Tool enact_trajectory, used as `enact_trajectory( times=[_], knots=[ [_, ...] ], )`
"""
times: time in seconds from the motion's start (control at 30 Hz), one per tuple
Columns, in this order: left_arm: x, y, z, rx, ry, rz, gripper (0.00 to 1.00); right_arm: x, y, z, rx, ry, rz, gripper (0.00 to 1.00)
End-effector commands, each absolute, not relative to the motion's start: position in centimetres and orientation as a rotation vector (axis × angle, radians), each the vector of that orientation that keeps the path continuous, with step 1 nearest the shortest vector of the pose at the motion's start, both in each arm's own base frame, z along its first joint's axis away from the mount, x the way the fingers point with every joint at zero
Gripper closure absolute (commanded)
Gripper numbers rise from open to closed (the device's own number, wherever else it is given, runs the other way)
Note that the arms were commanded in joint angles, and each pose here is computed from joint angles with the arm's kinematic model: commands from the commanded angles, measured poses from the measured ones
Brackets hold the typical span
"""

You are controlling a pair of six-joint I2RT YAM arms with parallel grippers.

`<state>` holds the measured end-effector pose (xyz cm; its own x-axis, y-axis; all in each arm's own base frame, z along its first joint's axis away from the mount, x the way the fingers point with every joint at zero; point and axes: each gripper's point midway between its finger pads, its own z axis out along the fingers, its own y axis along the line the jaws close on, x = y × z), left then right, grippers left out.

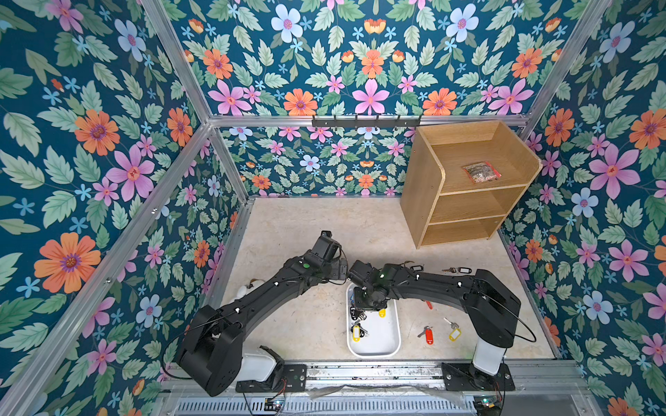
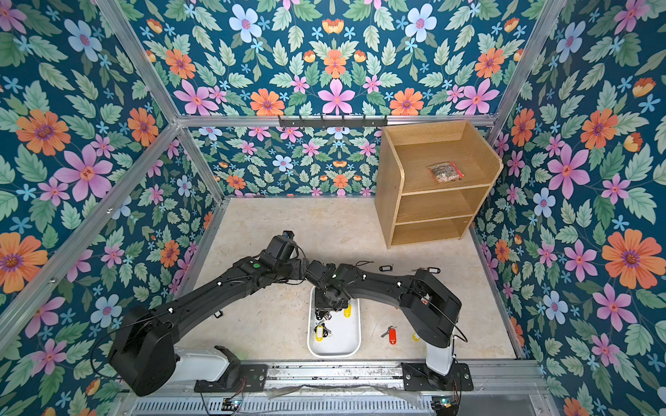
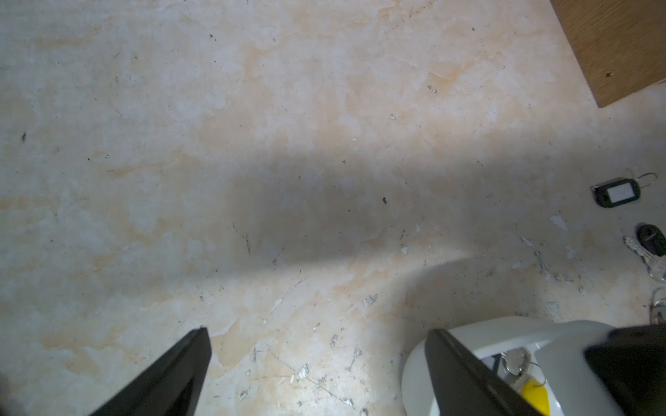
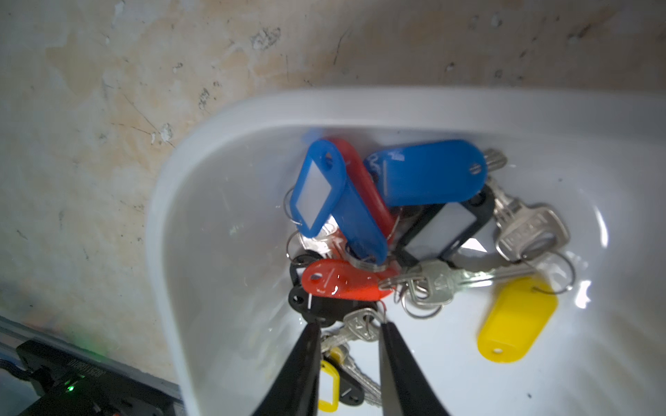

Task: Take the keys out of the storage box
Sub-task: Pick up the key from the storage box.

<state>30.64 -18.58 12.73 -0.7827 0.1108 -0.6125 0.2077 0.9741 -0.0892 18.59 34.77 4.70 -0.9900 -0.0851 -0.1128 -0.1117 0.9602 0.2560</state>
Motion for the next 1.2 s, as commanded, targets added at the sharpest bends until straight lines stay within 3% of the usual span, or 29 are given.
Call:
enact_trajectory(
  times=[0.0, 0.37, 0.63, 0.97, 1.17],
  knots=[
    [30.7, -18.6, 13.2, 0.222, 2.465, -0.200, 0.01, 17.9, 34.2, 4.0, -0.141, 3.048, 0.362, 0.68],
    [30.7, -18.7, 13.2, 0.224, 2.463, -0.197, 0.01, 17.2, 34.2, 2.2, -0.142, 3.094, 0.357, 0.71],
    [30.7, -18.7, 13.3, 0.225, 2.461, -0.196, 0.01, 17.4, 34.0, 2.6, -0.137, 3.081, 0.344, 1.00],
    [30.6, -18.7, 13.3, 0.229, 2.460, -0.194, 0.01, 17.9, 31.2, 7.9, -0.098, 2.977, 0.302, 1.00],
    [30.6, -18.8, 13.2, 0.232, 2.463, -0.199, 0.01, 19.6, 25.4, 12.5, 0.042, 2.876, 0.269, 1.00]
  ],
)
